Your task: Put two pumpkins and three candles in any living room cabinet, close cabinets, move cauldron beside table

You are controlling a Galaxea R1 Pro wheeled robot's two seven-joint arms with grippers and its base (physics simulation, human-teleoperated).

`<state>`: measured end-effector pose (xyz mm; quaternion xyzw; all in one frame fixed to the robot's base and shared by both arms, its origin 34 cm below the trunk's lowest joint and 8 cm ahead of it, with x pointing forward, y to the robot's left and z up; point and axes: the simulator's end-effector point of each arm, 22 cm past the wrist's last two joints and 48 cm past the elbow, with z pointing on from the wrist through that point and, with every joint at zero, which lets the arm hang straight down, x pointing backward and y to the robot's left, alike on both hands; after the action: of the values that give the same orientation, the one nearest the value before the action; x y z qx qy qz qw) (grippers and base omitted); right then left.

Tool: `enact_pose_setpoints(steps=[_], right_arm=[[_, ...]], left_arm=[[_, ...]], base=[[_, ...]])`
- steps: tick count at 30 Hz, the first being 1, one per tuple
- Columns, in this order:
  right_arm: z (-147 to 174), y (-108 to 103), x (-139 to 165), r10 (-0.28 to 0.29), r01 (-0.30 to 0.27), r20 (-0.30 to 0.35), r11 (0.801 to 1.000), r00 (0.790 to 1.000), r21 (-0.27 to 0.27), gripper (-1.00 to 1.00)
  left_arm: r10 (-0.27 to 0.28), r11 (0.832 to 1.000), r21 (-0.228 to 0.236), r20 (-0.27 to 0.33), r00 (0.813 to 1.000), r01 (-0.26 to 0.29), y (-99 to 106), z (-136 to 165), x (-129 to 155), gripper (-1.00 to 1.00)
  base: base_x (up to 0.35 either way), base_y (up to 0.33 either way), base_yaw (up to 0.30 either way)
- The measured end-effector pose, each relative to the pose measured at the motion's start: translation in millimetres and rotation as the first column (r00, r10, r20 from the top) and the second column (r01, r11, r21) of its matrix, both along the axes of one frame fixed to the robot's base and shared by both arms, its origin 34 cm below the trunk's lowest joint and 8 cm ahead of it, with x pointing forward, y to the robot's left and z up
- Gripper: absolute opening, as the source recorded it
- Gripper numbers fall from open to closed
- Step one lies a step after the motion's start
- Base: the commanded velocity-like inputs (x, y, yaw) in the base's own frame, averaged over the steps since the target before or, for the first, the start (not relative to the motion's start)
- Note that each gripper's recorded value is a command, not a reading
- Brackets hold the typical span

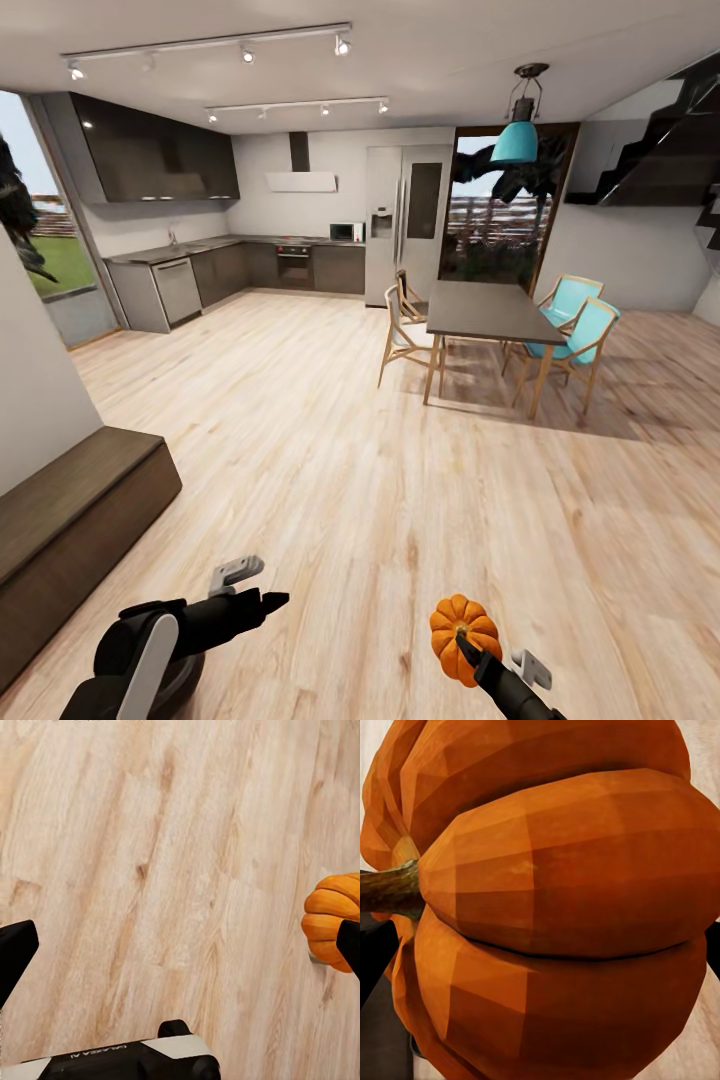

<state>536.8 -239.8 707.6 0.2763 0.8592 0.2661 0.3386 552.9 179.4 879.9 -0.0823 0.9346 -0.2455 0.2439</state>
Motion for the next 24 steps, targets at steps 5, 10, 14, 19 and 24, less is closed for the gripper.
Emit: enact_pose_setpoints(steps=[5,10,14,19,24], right_arm=[[-5,0,2,0.000,0.000,0.000,1.000,1.000,-0.001,-1.00],[-8,-1,4,0.003,-0.003,0.005,1.000,1.000,-0.002,-1.00],[-10,-1,8,0.005,-0.005,0.010,1.000,1.000,0.000,-1.00],[-15,3,9,0.022,-0.022,0.013,1.000,1.000,-0.004,-1.00],[-19,4,11,0.028,-0.028,0.019,1.000,0.999,-0.005,-1.00]], left_arm=[[0.006,1.000,0.003,-0.001,1.000,-0.006,3,-5,2,1.00],[0.010,1.000,0.011,0.006,1.000,-0.010,4,-11,5,1.00],[0.013,0.999,0.036,-0.006,1.000,-0.013,10,-23,4,1.00],[0.050,0.994,0.099,0.012,0.999,-0.051,25,-59,7,1.00],[0.106,0.981,0.165,-0.017,0.994,-0.102,59,-127,-12,1.00]], base=[[0.000,0.000,0.000],[0.000,0.000,0.000],[0.000,0.000,0.000],[0.000,0.000,0.000],[0.000,0.000,0.000]])
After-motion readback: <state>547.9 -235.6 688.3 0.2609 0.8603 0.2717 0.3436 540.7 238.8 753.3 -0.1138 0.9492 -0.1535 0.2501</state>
